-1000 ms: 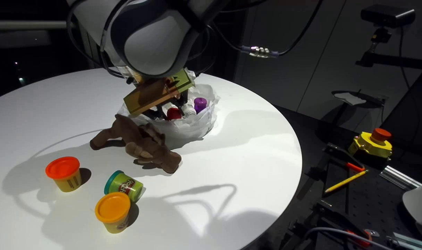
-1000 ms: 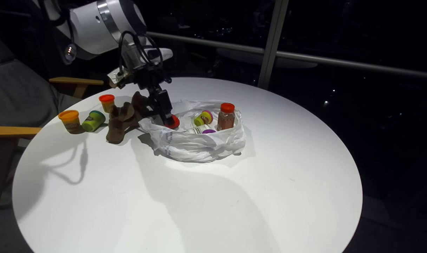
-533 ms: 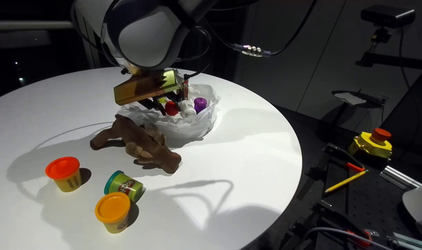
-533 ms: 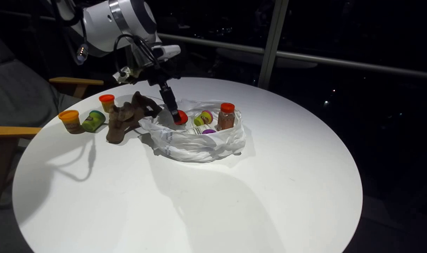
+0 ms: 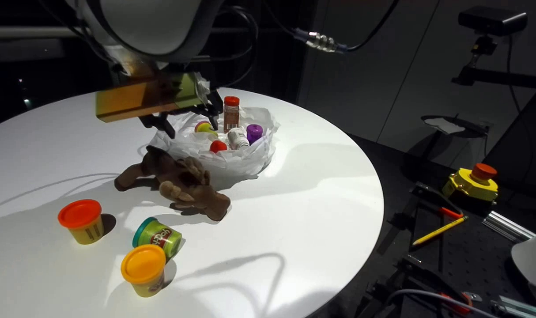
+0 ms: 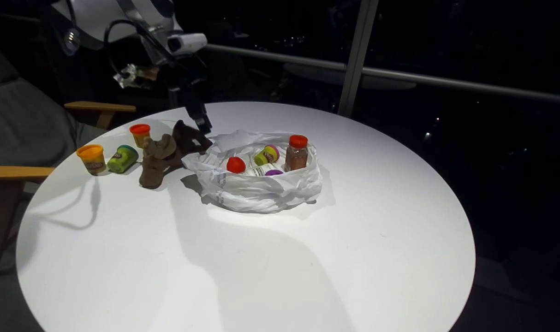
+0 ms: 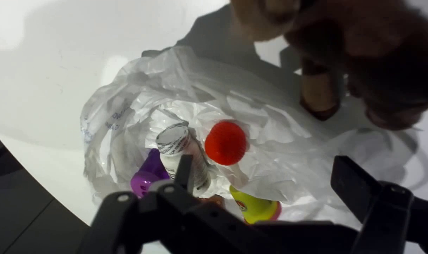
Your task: Put the objects in the plastic
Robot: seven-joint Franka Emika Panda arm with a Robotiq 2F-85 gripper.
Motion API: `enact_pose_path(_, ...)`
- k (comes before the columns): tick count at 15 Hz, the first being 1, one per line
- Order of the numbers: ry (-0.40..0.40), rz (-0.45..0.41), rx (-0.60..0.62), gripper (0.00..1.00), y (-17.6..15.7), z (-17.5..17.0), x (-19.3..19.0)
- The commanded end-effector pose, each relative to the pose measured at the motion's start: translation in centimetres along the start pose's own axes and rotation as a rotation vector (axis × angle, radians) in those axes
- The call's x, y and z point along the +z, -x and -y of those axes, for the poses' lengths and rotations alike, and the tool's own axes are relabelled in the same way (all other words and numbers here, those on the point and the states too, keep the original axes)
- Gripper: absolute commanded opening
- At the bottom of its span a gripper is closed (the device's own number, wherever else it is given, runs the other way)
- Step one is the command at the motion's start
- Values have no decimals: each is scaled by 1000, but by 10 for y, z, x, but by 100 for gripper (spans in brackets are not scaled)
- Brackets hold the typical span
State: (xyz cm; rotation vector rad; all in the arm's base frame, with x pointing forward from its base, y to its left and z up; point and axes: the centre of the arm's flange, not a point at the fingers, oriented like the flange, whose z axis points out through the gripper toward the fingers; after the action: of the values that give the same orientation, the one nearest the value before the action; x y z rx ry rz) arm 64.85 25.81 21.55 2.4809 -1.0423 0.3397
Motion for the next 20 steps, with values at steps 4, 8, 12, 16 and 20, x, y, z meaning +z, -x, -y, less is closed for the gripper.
enact_pose_path(4, -168, 2, -192, 100, 53, -26, -172)
enact_pose_path(8, -289, -6, -399, 100, 105, 12, -216)
enact_pose_path(12, -338, -8, -623, 100, 153, 54, -199)
enact_pose_path(16, -340, -22, -859, 100, 177, 90, -159)
enact_pose_path(20, -305, -50, -1099, 100, 175, 108, -126)
